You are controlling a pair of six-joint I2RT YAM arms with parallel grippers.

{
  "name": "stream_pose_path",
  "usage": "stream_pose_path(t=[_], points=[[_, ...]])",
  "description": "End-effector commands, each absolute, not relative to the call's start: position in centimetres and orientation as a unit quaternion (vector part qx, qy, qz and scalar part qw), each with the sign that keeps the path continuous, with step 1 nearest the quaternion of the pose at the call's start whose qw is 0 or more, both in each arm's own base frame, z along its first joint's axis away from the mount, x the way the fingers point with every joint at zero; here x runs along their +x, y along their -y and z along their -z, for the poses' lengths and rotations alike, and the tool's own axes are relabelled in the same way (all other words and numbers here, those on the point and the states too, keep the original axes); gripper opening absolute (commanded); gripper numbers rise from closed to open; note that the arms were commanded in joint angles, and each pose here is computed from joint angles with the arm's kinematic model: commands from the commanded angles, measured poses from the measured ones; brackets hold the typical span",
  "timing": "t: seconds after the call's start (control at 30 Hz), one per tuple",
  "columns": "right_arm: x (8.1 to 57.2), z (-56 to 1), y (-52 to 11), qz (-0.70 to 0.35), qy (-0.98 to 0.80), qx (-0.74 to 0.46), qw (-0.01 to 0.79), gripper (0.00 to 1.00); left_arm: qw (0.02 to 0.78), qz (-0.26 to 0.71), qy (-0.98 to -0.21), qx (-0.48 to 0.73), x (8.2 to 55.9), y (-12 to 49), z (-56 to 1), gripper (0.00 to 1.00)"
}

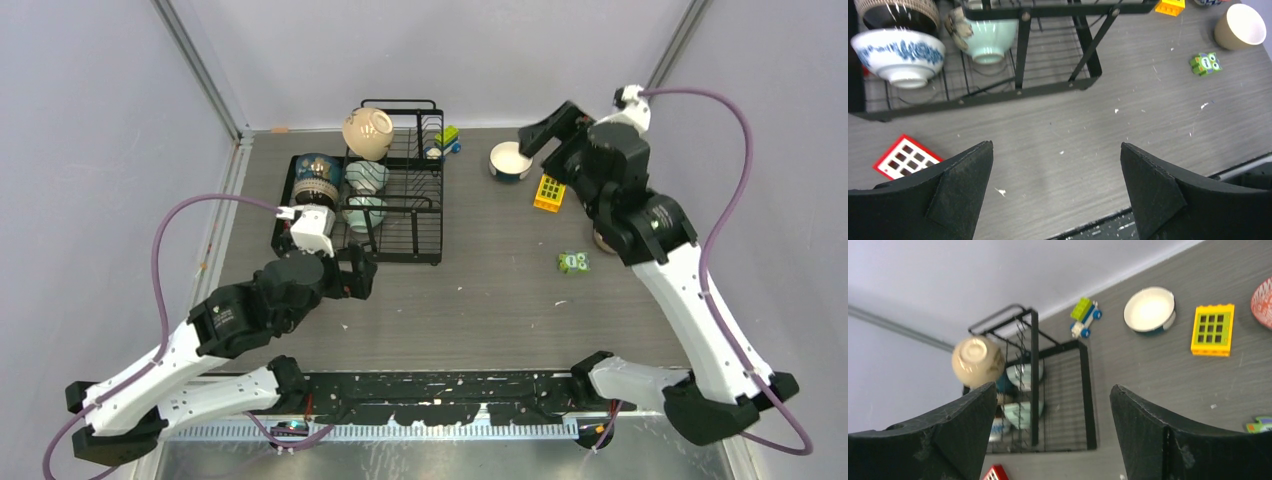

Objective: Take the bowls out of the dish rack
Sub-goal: Place the bowl at the center of the board, then pick up the bowl from the dish rack.

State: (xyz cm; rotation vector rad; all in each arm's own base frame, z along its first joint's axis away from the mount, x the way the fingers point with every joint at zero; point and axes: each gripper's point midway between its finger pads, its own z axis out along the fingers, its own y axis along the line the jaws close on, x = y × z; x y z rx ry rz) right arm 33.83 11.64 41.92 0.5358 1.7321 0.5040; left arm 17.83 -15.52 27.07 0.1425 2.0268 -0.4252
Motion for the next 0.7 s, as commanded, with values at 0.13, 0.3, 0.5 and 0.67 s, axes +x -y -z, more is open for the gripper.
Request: stream_pose_path(t=[0.13, 0.3, 0.5, 0.67], points=[[30.0, -35.1, -14.9, -0.24, -0.793, 0.156, 0.537, 0.89, 0.61, 0.119, -0.78, 0.068, 22.0, 16.0, -33.9, 1.0], [29.5, -33.4, -16.9, -0.301, -0.777, 0.136, 0.536, 0.89, 0.626, 0.156, -0.762, 0.049, 24.9, 17.4, -37.0, 1.0], [29.4, -32.5, -18.6, -0.332, -0.779, 0.109, 0.52, 0.89, 0.584, 0.22, -0.781, -0.018, 30.4, 16.6, -38.5, 1.0], [29.0, -31.8, -19.0, -0.354, -0.77, 0.106, 0.52, 0.88, 0.525, 0.354, -0.773, -0.041, 33.5, 17.6, -39.9, 1.0]])
